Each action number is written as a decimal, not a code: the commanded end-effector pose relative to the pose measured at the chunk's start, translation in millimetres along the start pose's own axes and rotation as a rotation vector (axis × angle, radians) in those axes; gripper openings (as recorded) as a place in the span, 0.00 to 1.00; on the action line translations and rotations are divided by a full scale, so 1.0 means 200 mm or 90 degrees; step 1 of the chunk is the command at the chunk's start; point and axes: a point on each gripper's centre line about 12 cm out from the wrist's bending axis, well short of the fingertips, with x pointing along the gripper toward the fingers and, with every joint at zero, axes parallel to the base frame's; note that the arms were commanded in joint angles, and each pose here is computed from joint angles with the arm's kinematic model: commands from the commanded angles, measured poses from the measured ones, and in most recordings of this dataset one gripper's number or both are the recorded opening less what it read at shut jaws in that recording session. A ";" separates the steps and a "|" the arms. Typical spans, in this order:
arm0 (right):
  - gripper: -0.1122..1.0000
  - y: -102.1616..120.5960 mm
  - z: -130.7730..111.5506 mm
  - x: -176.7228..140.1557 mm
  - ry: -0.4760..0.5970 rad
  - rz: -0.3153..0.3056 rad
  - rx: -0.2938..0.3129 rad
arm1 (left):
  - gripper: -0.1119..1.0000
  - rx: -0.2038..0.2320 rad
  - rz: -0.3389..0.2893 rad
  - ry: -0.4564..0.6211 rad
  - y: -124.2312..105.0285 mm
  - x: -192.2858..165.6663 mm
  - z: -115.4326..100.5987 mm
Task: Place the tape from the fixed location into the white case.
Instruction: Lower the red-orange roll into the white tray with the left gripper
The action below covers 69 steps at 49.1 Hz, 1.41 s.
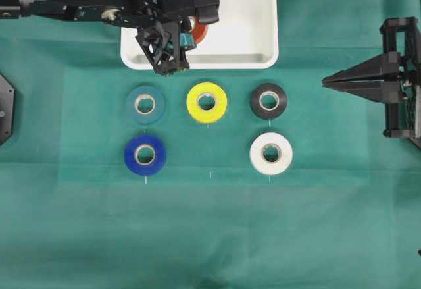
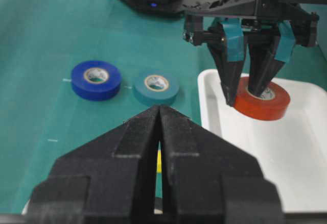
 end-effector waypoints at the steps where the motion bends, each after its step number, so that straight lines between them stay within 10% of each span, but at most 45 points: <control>1: 0.10 0.00 0.02 0.01 -0.007 0.000 -0.001 | 0.34 -0.008 0.009 -0.015 0.04 0.01 0.00; 47: 0.10 0.00 0.01 0.02 -0.005 0.000 0.000 | 0.34 0.007 0.026 -0.005 0.15 0.21 -0.06; 60: 0.10 0.00 0.01 0.02 -0.005 -0.001 0.000 | 0.94 0.003 0.026 -0.007 0.15 0.21 -0.06; 69: 0.10 0.00 0.01 0.02 -0.005 -0.001 0.000 | 0.90 0.004 0.026 -0.010 0.15 0.20 -0.05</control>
